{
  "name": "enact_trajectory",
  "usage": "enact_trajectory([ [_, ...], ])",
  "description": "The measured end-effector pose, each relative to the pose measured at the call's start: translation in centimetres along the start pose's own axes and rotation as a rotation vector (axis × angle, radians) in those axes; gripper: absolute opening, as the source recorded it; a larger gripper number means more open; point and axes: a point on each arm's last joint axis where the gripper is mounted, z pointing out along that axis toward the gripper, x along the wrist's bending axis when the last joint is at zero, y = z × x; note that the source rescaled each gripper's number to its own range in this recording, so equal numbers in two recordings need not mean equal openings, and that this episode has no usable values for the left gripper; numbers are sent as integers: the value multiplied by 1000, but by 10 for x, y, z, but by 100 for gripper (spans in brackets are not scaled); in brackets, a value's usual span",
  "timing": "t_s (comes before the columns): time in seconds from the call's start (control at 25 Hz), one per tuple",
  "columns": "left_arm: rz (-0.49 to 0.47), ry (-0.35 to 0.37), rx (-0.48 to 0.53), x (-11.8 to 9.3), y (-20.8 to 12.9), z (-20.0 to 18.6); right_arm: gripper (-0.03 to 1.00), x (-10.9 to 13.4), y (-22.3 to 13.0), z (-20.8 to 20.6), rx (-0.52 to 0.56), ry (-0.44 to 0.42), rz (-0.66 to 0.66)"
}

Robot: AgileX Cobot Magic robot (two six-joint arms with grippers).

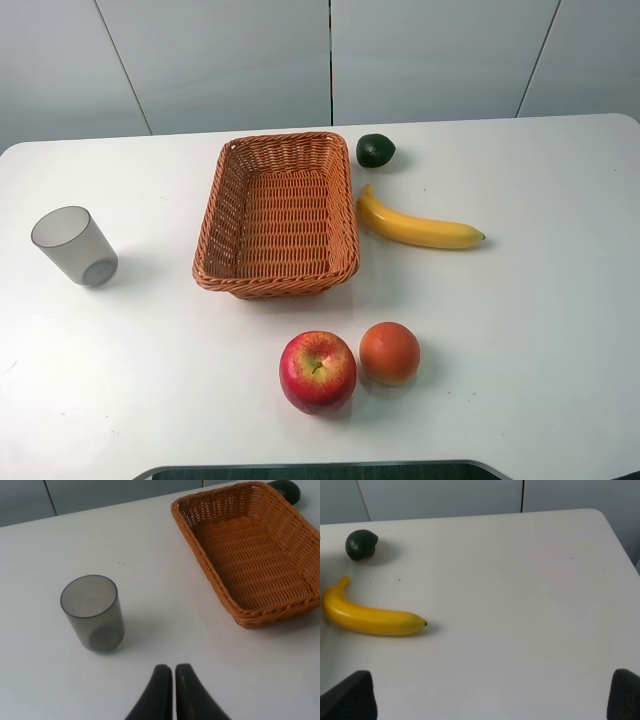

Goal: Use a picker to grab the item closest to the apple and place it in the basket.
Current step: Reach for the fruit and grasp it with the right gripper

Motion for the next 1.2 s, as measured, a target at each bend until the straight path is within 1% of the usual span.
enact_trajectory([
  [0.4,0,0,0,0,0,0,100,0,0,0,0,0,2],
  [0.48,0,0,0,0,0,0,100,0,0,0,-1,0,-36],
  [0.52,0,0,0,0,0,0,100,0,1,1,10,0,-79],
  [0.6,0,0,0,0,0,0,100,1,5,9,62,19,-162],
  [0.68,0,0,0,0,0,0,100,5,11,22,155,70,-229],
  [1.0,0,0,0,0,0,0,100,16,48,80,468,245,-419],
  [1.2,0,0,0,0,0,0,100,31,64,115,605,319,-587],
])
